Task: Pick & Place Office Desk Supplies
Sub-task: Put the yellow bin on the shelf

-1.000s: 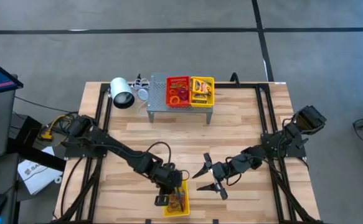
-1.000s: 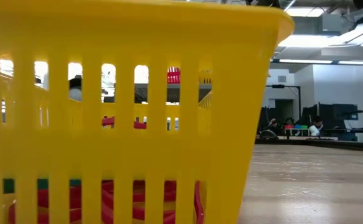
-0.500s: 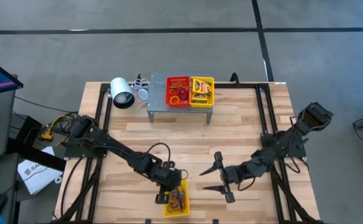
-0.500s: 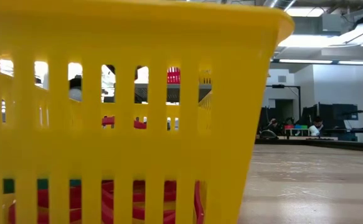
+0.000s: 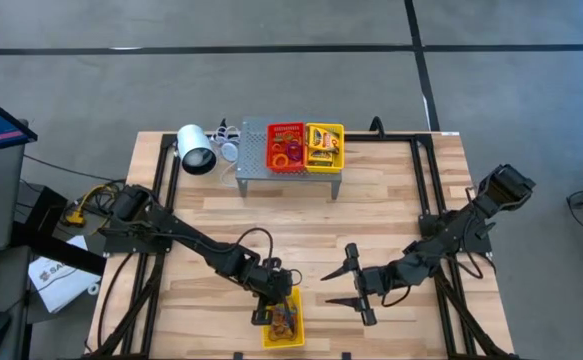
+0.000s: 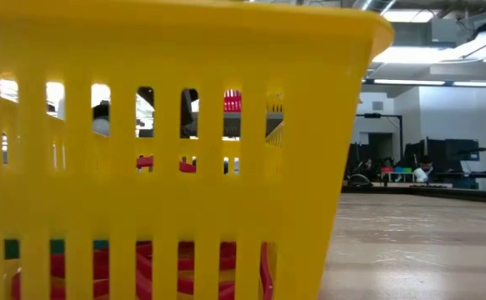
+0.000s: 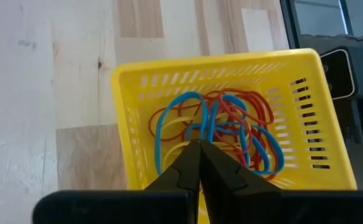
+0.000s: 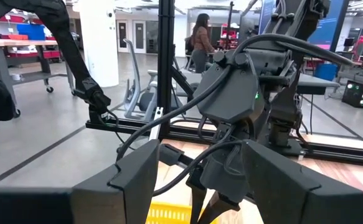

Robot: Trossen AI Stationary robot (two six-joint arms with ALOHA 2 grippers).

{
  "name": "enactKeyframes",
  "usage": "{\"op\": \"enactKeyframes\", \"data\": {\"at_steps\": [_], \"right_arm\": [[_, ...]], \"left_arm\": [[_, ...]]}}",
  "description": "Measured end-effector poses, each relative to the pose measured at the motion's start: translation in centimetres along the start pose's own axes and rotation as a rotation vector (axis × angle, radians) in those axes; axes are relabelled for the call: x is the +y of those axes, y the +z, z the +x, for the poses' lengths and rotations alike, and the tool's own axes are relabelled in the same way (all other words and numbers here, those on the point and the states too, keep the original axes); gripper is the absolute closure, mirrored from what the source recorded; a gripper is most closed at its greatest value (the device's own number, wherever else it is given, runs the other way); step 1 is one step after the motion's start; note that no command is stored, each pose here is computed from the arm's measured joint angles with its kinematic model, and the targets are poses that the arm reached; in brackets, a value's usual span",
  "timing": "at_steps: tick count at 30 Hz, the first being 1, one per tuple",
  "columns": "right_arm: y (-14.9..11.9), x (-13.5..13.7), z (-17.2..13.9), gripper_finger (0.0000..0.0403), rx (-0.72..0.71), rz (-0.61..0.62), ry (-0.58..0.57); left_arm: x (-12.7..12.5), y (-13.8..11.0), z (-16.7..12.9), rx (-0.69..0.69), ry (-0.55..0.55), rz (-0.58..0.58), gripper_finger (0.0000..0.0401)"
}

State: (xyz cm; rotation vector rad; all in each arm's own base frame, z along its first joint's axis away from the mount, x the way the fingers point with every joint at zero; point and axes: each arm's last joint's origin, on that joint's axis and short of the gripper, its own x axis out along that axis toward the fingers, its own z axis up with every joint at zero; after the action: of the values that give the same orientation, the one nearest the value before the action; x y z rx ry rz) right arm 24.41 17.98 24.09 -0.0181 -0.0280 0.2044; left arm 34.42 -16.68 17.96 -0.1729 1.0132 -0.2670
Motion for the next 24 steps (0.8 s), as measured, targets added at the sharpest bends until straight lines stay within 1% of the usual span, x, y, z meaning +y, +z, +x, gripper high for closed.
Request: {"op": "enactKeyframes", "data": {"at_steps": [9,15,18,24], "right_arm": [[-0.1,0.0,0.0,0.0179,0.006,-0.003,0.0],[-0.1,0.0,0.0,0.0179,0.008,0.004,0.001],[-0.1,0.0,0.0,0.0179,0.012,0.002,0.0],[-0.1,0.0,0.0,0.0179,0.013,0.001,0.0]], "left_arm": [[0.4,-0.3,0.7,0.034,0.013,-0.009,0.0399],[0.9,-0.1,0.6,0.03,0.028,-0.02,0.0399],[1.4,-0.3,0.6,0.057,0.047,-0.03,0.0399],[2.0,-0.4,0.5,0.07,0.093,-0.037,0.0399]]}}
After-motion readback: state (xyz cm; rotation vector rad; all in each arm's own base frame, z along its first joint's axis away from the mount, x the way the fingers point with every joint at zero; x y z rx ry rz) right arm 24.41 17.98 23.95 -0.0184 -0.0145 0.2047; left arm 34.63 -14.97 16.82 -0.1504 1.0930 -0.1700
